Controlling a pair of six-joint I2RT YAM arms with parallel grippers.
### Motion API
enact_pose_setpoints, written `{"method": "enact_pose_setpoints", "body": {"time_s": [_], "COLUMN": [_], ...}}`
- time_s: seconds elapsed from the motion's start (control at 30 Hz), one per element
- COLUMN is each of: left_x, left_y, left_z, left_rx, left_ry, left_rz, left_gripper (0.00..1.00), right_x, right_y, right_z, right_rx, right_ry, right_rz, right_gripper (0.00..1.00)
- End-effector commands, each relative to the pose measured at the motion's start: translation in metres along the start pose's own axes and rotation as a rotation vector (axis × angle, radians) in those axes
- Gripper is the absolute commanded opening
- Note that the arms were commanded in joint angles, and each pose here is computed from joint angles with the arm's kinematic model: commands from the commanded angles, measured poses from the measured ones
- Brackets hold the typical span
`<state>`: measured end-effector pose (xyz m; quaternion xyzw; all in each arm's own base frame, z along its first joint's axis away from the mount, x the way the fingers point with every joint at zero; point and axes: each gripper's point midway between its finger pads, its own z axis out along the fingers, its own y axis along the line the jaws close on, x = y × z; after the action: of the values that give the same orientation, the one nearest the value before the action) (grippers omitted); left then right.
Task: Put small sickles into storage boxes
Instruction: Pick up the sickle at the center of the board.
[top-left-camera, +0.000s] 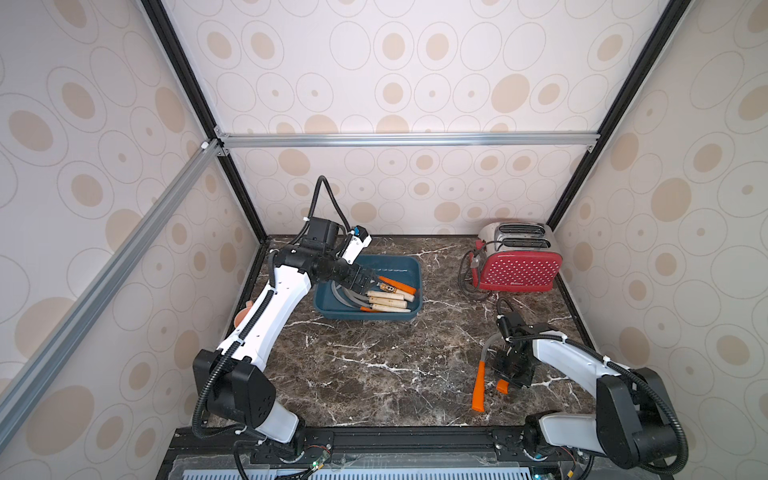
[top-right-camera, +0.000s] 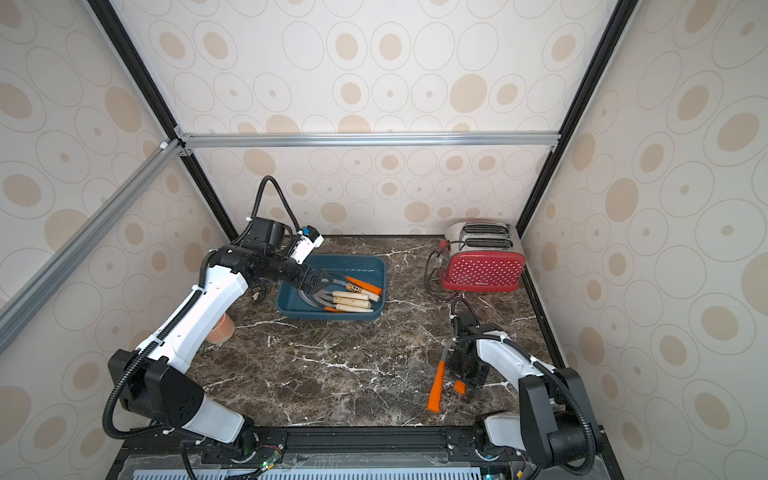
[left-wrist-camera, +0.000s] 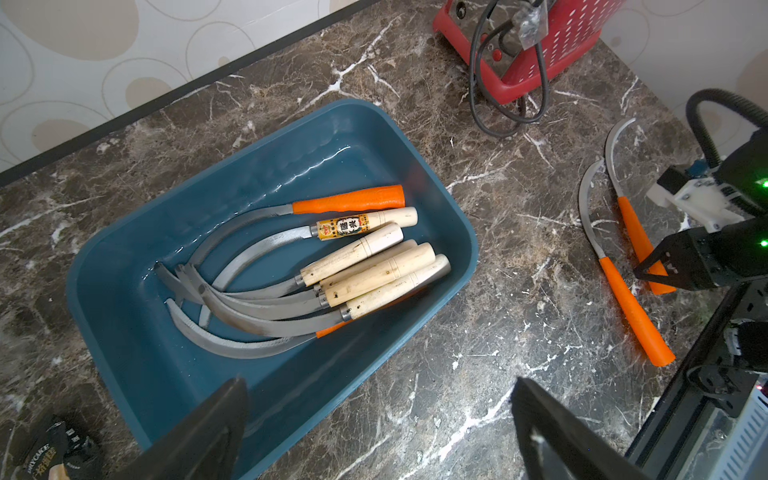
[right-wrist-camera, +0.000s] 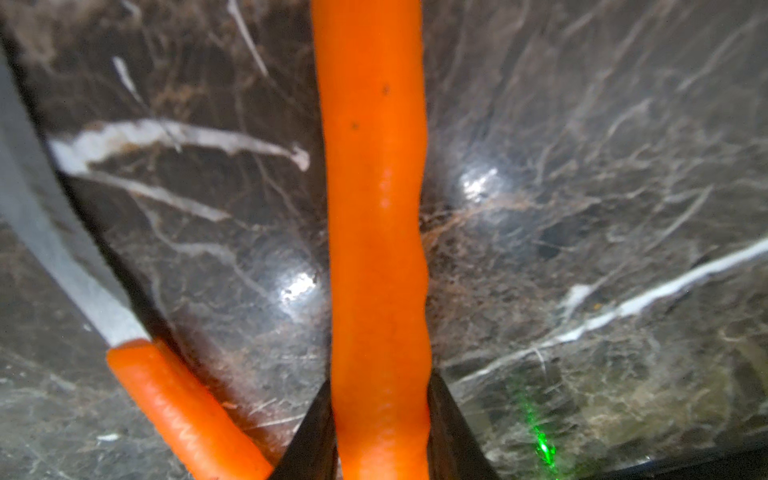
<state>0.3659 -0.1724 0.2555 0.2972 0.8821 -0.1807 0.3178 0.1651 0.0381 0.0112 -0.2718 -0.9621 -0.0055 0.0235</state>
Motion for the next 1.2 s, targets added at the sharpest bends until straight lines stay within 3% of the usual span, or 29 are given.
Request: {"method": "enact_pose_setpoints", "body": {"time_s": [0.0, 0.7, 1.17], "left_x": [-0.006, -0.014, -0.014], "left_y": [-0.006, -0.007, -0.006], "left_z": [-0.012, -0.019, -0.02], "left_rx": [0.006, -0.004, -0.011], "left_ry": [-0.034, -0.057, -0.055], "left_rz": [0.015, 0.023, 0.024], "left_gripper": [0.99, 0.99, 0.99], "right_x": [0.002, -0.012, -0.013], "right_y": [-0.009, -0.002, -0.003], "right_z": [0.013, -0.034, -0.038], "right_rx": [0.05, -0.014, -0.016], "right_ry": [0.018, -0.103, -0.118], "right_rz": [-0.005, -0.025, -0.026], "right_gripper": [0.24, 0.16, 0.13]}}
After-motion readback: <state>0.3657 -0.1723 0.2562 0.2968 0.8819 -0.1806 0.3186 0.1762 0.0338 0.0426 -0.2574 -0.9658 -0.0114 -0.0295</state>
